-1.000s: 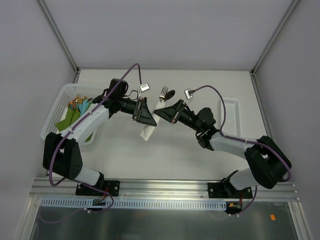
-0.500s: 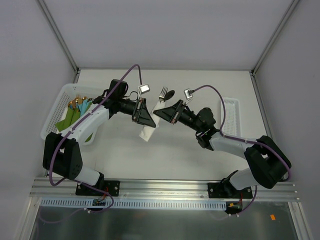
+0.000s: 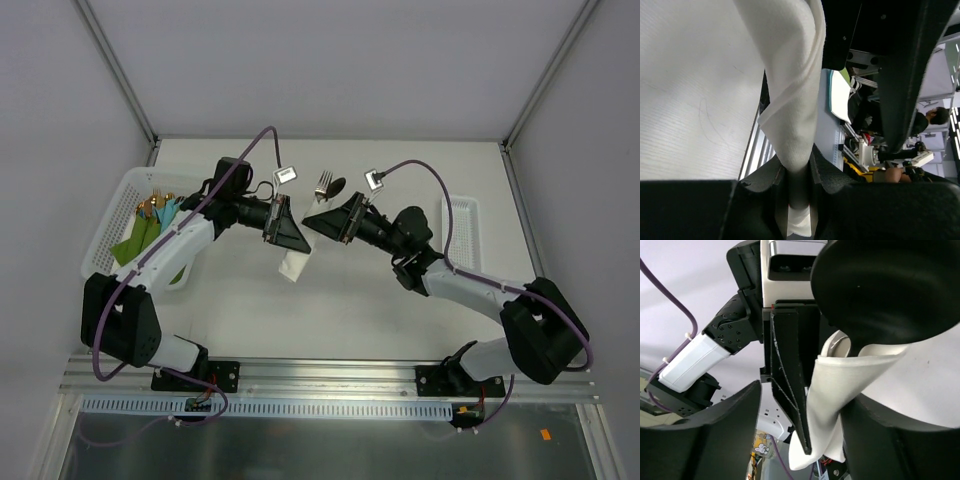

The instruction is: Place the utensils on the paper napkin and roll it up

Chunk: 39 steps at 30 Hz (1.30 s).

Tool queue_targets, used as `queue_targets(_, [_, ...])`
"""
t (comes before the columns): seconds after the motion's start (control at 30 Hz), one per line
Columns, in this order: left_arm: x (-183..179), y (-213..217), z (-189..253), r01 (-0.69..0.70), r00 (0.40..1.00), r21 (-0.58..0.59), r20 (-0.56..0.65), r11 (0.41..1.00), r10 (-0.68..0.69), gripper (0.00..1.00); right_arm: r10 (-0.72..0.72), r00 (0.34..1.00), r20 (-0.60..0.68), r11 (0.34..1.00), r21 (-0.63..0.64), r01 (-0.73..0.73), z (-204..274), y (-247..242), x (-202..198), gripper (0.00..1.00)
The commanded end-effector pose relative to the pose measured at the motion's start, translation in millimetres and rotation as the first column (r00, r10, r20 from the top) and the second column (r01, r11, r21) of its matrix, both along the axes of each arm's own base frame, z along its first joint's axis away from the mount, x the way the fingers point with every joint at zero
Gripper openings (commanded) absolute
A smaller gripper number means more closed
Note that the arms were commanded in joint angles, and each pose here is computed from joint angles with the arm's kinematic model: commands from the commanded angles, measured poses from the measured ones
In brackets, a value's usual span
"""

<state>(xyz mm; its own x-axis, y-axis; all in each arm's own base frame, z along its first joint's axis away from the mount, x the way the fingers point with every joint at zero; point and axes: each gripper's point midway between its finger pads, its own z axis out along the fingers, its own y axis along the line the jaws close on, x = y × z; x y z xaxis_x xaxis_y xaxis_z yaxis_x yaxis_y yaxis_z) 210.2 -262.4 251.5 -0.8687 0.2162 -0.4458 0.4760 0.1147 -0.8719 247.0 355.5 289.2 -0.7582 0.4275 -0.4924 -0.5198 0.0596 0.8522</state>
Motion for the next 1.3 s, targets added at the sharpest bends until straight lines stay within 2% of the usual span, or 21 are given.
queue_targets(0.0, [-8.0, 4.1, 30.1, 0.042, 0.980, -0.068, 0.198, 0.997, -0.028, 0.00, 0.001, 0.990, 0.140, 1.000, 0.026, -0.005, 42.3, -5.0, -7.9, 0.72])
queue_targets(0.2, [-9.0, 5.7, 47.1, 0.050, 0.947, -0.086, 0.320, 0.995, -0.020, 0.00, 0.025, 0.988, 0.150, 0.999, -0.025, -0.021, 39.1, -6.8, -12.7, 0.84])
queue_targets(0.5, [-16.2, 8.6, 59.7, 0.063, 0.914, -0.103, 0.405, 0.993, -0.016, 0.00, 0.082, 0.985, 0.154, 0.997, -0.025, -0.079, 37.7, 2.9, -18.5, 0.88])
queue_targets(0.57, [-16.8, 9.2, 61.6, 0.056, 0.910, -0.101, 0.415, 0.993, -0.009, 0.00, 0.093, 0.984, 0.151, 0.996, -0.019, -0.091, 37.0, 5.6, -19.1, 0.86])
queue_targets(0.7, [-16.5, 9.8, 64.2, 0.046, 0.903, -0.099, 0.431, 0.994, 0.001, 0.00, 0.118, 0.980, 0.158, 0.992, 0.016, -0.122, 43.8, 8.8, -23.6, 0.69])
queue_targets(0.73, [-16.7, 9.9, 65.1, 0.046, 0.901, -0.100, 0.433, 0.994, 0.002, 0.00, 0.128, 0.979, 0.157, 0.991, 0.019, -0.132, 43.4, 9.8, -26.3, 0.68])
queue_targets(1.17, [-3.5, 13.7, 72.2, -0.006, 0.884, -0.095, 0.465, 0.995, 0.049, 0.00, 0.134, 0.986, 0.101, 0.991, 0.011, -0.135, 23.2, 6.8, -34.7, 0.66])
queue_targets(1.27, [-1.5, 15.4, 74.0, -0.010, 0.884, -0.098, 0.464, 0.995, 0.055, 0.00, 0.129, 0.987, 0.098, 0.991, 0.009, -0.131, 20.4, 4.9, -36.5, 0.62])
